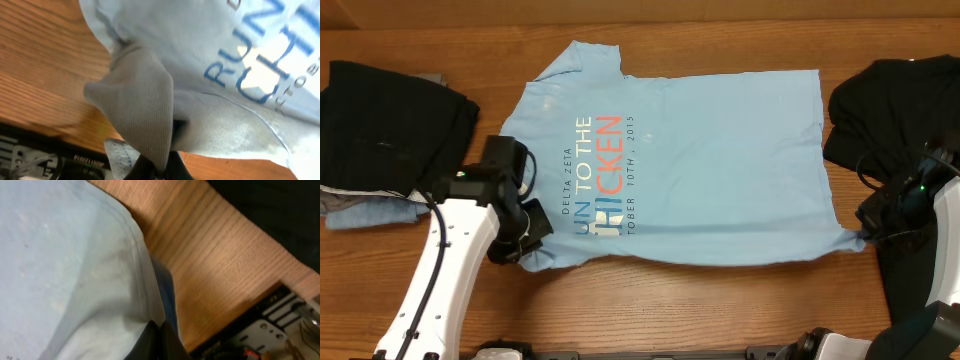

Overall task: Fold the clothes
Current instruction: 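Fold the shirt's bottom half up toward the collar with the left gripper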

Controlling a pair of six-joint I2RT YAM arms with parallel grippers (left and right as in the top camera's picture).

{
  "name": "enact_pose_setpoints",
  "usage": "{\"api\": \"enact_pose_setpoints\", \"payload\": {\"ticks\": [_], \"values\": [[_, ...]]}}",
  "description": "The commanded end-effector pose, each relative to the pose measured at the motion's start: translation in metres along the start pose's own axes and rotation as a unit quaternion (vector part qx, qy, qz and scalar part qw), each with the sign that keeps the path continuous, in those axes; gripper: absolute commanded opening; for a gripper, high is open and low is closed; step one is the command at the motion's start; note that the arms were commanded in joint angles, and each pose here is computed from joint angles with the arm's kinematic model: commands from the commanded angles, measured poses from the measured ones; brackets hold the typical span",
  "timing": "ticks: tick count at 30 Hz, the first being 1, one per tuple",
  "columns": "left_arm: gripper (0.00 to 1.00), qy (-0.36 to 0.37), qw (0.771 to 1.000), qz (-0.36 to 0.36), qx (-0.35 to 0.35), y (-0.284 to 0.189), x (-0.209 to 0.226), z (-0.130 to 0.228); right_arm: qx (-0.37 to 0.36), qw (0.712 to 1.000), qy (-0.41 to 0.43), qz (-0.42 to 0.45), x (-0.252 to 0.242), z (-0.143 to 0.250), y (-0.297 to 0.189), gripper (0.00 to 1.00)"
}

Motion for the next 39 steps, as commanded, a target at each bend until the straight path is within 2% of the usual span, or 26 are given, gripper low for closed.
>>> {"api": "enact_pose_setpoints", "payload": {"ticks": [1,12,18,26,31,39], "values": [[0.04,-0.01,0.999,0.024,-0.029,-0.007,-0.003,-0.02,-0.029,0.999,-0.004,-0.014,0.006,-0.013,-0.007,0.04],[0.04,0.025,0.986,0.113,-0.118,-0.02,-0.042,-0.059,-0.087,0.994,-0.015,-0.058,0.024,-0.039,-0.012,0.04],[0.04,0.039,0.974,0.148,-0.165,-0.033,-0.059,-0.078,-0.127,0.987,-0.065,-0.074,0.058,-0.049,-0.014,0.04],[0.04,0.076,0.954,0.178,-0.23,-0.068,-0.076,-0.099,-0.178,0.979,-0.063,-0.08,0.073,-0.066,-0.021,0.04],[0.04,0.08,0.945,0.194,-0.251,-0.083,-0.086,-0.109,-0.197,0.975,-0.064,-0.085,0.076,-0.073,-0.024,0.04],[0.04,0.099,0.945,0.191,-0.246,-0.063,-0.101,-0.125,-0.244,0.964,-0.073,-0.082,0.079,-0.091,-0.033,0.04]]}}
Point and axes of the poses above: each gripper's point midway between its finger pads, its own y axis out along the fingers, its own x axis along the line the jaws close on, z = x × y, the point moved 2 cm from there along -y, back along the fingers, and after that the axes turned 9 degrees about -y, right-handed, at the moved point
